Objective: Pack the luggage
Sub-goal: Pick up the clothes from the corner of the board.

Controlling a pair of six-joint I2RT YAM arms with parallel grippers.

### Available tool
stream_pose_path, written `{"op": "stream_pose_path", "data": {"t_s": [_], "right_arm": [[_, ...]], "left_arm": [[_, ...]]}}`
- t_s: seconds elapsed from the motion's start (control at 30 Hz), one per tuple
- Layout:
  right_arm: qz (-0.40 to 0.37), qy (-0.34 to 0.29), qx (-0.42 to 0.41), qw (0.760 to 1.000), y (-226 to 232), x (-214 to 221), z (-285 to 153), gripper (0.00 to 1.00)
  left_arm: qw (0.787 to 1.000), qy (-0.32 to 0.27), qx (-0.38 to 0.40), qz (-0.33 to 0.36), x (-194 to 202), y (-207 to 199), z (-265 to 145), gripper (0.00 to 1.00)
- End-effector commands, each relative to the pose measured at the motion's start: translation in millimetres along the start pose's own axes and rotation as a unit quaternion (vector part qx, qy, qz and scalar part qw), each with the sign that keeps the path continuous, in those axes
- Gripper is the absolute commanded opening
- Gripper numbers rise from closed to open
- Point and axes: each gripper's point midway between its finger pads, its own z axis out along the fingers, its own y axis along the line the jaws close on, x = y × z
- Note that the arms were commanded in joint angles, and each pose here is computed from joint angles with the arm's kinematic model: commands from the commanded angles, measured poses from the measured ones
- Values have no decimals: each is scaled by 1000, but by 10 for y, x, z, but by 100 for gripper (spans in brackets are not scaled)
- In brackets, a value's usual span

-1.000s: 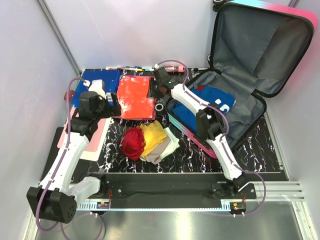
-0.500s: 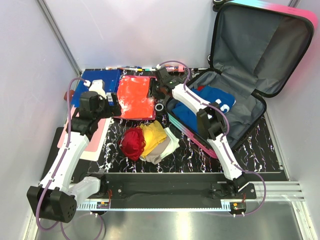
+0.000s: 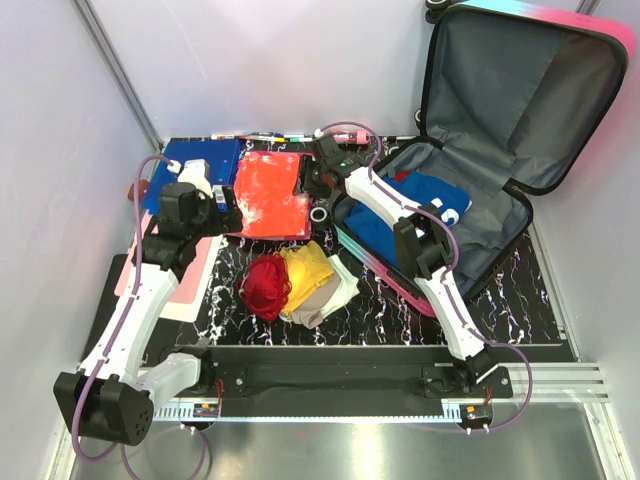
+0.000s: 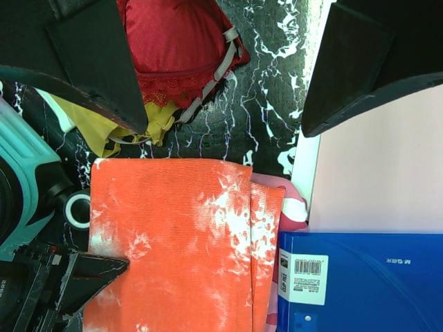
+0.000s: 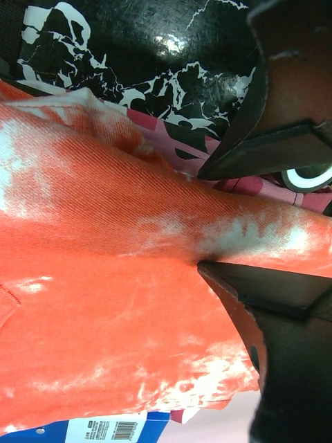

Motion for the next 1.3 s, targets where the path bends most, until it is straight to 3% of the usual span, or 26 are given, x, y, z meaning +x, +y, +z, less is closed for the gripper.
{"op": "stream_pose_path", "data": {"t_s": [0.0, 0.6, 0.67, 0.7, 0.77, 0.9, 1.27], "right_arm": [[5, -16, -17, 1000, 95, -129, -1, 59], [19, 1, -32, 999, 141, -17, 167, 59], [19, 4, -38, 999, 164, -3, 185, 52], [19, 6, -40, 999, 175, 2, 184, 36], [18, -3, -48, 999, 239, -73, 140, 19], [13, -24, -75, 997, 451, -259, -17, 0], [10, -116, -175, 978, 1189, -913, -768, 0]], "left_arm": [[1000, -17, 16, -1, -107, -75, -5, 99], [1000, -18, 16, -2, -117, -75, -11, 99], [1000, -18, 16, -2, -114, -74, -13, 99], [1000, -19, 16, -2, -118, -75, -12, 99], [1000, -19, 16, -2, -121, -76, -15, 99], [1000, -18, 16, -1, -113, -79, -13, 99], [1000, -20, 16, -2, -120, -76, -20, 99]]}}
